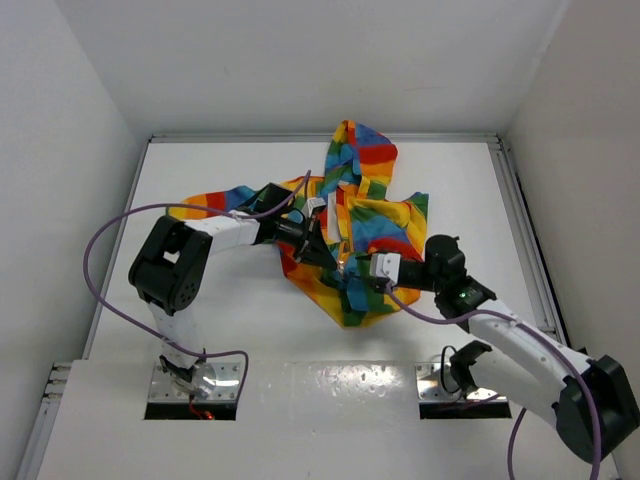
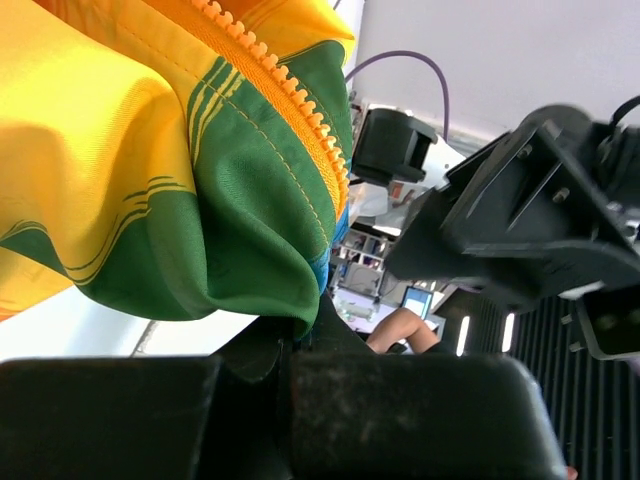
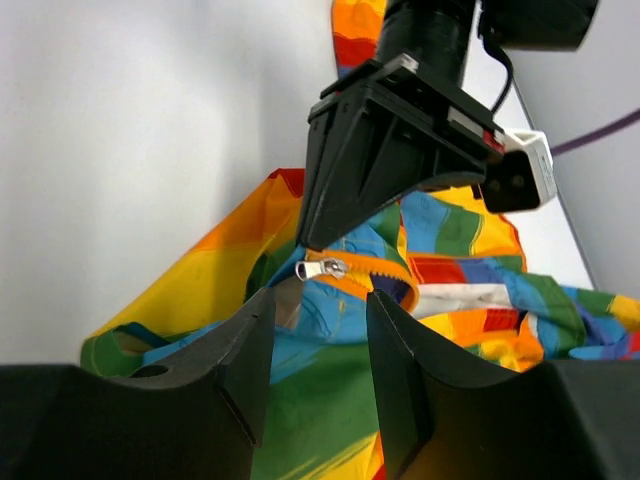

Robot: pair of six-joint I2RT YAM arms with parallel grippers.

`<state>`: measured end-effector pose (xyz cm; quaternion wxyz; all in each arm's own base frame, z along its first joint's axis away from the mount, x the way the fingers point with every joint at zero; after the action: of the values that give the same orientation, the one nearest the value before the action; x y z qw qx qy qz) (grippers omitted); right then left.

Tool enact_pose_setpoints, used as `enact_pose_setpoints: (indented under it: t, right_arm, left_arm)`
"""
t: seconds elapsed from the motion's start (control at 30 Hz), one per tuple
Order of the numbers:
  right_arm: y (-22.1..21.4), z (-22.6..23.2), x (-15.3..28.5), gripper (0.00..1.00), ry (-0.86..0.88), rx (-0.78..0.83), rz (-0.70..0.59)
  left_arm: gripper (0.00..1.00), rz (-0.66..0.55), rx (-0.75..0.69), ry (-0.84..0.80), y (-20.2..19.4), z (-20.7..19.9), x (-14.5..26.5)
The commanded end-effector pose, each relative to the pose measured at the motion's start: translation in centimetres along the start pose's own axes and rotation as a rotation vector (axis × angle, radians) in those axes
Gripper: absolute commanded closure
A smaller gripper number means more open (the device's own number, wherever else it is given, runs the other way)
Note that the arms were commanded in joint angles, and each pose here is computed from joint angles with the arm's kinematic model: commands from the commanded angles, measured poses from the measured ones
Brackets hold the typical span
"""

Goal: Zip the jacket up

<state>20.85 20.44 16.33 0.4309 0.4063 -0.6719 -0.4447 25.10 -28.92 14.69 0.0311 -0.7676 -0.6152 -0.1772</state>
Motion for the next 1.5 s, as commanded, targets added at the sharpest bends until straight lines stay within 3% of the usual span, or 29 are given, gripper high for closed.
enact_pose_setpoints:
  t: [0.0, 0.37, 0.57, 1.03, 1.47]
  right_arm:
    - [1.4, -1.0, -0.9, 0.58, -0.044, 0.165, -0.051]
    - [0.9, -0.3, -2.5, 0.57, 0.005, 0.231, -0.039]
    - [0.6, 0.0, -2.8, 0.64, 0.024, 0.232, -0.034]
    - [0.6, -0.5, -3.6, 0.67, 0.031, 0.227, -0.018]
    - [1.3, -1.0, -3.6, 0.86, 0.008, 0.2, -0.026]
  left_arm:
    - [1.0, -0.009, -0.003, -0.016, 0.1, -1.8, 0.1]
    - [1.0, -0.006, -0.003, -0.065, 0.3, -2.6, 0.2]
    - [1.0, -0.003, -0.011, -0.074, 0.3, -2.7, 0.2]
    - [1.0, 0.006, -0.042, -0.084, 0.4, -3.5, -0.3]
    - [1.0, 0.018, -0.036, -0.084, 0.2, -3.3, -0.6]
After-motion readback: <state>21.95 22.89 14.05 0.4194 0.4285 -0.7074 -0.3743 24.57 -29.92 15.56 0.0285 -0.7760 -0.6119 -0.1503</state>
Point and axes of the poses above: each gripper's point midway between its finger pads, its own x axis back along the fingers, its own z axis along the line the jaws close on, y = z × x, the point moved 3 cm from there along x, back along the fingers, and after that the axes turned 14 degrees about -x, right-handed, at the moved point
